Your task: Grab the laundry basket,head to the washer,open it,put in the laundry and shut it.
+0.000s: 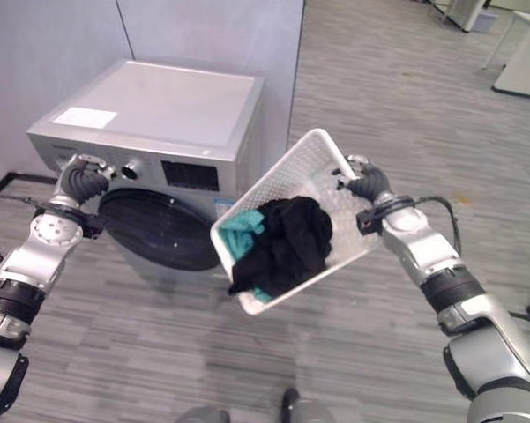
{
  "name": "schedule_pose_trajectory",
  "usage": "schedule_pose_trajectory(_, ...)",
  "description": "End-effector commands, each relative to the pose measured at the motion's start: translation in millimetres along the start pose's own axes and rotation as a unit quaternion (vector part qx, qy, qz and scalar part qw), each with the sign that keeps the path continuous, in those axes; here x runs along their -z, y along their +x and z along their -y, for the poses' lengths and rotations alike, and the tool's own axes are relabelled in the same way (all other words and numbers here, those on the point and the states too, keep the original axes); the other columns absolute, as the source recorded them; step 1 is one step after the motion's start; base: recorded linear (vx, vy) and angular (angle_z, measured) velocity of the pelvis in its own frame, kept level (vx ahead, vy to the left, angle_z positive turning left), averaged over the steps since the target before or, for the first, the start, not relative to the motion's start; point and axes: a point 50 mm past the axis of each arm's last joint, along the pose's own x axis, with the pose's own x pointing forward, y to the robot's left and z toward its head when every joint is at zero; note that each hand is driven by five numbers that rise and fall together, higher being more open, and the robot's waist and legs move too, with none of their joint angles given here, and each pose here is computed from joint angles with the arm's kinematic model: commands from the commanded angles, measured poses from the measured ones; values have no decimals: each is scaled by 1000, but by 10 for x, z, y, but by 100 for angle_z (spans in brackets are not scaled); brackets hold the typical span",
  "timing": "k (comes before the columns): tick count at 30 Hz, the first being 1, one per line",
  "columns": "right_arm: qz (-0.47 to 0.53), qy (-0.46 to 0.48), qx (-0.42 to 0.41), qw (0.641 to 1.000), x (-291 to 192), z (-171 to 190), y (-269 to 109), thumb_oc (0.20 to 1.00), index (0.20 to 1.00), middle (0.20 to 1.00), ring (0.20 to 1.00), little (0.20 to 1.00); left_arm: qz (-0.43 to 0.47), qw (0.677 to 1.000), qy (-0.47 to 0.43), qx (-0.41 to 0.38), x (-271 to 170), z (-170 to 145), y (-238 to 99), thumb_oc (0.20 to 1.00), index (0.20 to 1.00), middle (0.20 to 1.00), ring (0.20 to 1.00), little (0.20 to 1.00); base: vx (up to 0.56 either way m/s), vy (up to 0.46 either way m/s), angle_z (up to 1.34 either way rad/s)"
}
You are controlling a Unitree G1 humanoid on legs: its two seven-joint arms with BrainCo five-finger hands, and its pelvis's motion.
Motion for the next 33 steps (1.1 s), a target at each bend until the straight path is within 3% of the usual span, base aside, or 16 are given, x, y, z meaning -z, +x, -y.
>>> schedule_pose_trajectory(1,200,60,19,978,-980,245,4,200,200,200,200,200,34,999,14,-17,-171,-108,81,200,200,200,200,200,39,-193,-7)
schedule_pose_trajectory(14,248,58,-1,967,-1425,251,18,200,200,200,200,200,53,999,-11,-5,-275,-20,80,200,200,200,200,200,17,-81,0)
schedule_pose_trajectory(24,266,41,49,962,-1734,633,17,200,200,200,200,200,51,998,5,24,-280,141,141,200,200,200,200,200,196,147,14)
schedule_pose_trajectory(33,271,18,23,962,-2107,430,208,200,200,200,200,200,43,997,41,43,-290,161,207,200,200,200,200,200,227,274,-54)
